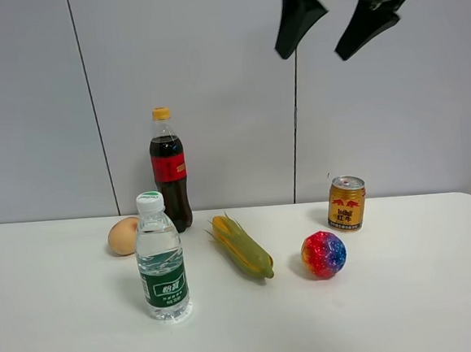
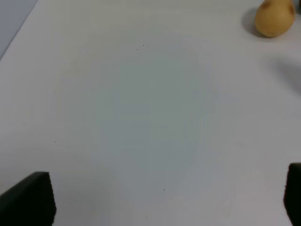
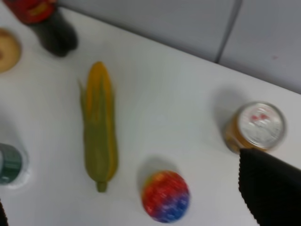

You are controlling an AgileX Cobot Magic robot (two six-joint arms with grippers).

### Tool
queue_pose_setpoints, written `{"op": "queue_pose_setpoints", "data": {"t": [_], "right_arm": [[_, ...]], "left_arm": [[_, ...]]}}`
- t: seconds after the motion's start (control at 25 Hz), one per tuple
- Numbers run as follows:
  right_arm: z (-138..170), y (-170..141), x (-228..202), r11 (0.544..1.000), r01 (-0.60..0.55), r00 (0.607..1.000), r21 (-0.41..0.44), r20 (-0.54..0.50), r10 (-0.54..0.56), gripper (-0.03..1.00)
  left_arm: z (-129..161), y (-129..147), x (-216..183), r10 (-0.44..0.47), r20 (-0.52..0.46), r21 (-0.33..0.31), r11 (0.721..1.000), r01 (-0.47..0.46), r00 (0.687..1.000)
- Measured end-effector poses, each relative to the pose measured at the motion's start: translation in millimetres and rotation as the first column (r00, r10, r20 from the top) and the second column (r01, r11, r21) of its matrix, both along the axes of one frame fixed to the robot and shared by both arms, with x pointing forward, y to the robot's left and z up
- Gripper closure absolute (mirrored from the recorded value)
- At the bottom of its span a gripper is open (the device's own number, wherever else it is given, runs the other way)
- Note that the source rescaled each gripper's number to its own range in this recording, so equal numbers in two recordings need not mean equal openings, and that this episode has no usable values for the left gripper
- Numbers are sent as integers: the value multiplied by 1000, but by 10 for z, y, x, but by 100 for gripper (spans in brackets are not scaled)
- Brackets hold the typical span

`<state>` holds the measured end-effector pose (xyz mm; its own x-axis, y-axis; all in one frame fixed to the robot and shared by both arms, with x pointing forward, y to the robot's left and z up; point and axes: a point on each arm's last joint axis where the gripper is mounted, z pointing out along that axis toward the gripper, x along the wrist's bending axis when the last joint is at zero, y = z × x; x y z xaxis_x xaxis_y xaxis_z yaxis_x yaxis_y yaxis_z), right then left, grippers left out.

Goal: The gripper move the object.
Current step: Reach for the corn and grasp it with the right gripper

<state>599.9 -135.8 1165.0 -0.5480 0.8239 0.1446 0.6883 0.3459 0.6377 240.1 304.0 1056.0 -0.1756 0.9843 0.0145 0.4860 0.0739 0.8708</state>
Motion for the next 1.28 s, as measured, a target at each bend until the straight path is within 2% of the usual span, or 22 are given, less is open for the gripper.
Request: {"op": "queue_pose_setpoints", "data": {"t": [0.24,0.4,0.52,0.68,1.28], "right_arm": [[-382,548,351,995,-81,995,-52,-54,78,-1],[-714,661,481,992,-84,986,-89,-154,70,-1],[-895,676,543,989,-84,980,-121,-189,60,-1],[-953,672,564,986,-85,979,-142,-198,56,0],[-995,709,563,988,-72,976,-137,-216,41,0]], "left_arm": [[0,0,0,0,0,0,1000,0,1000],[0,0,0,0,0,0,1000,0,1000],[0,0,0,0,0,0,1000,0,1000],[0,0,0,0,0,0,1000,0,1000],[0,0,0,0,0,0,1000,0,1000]]}}
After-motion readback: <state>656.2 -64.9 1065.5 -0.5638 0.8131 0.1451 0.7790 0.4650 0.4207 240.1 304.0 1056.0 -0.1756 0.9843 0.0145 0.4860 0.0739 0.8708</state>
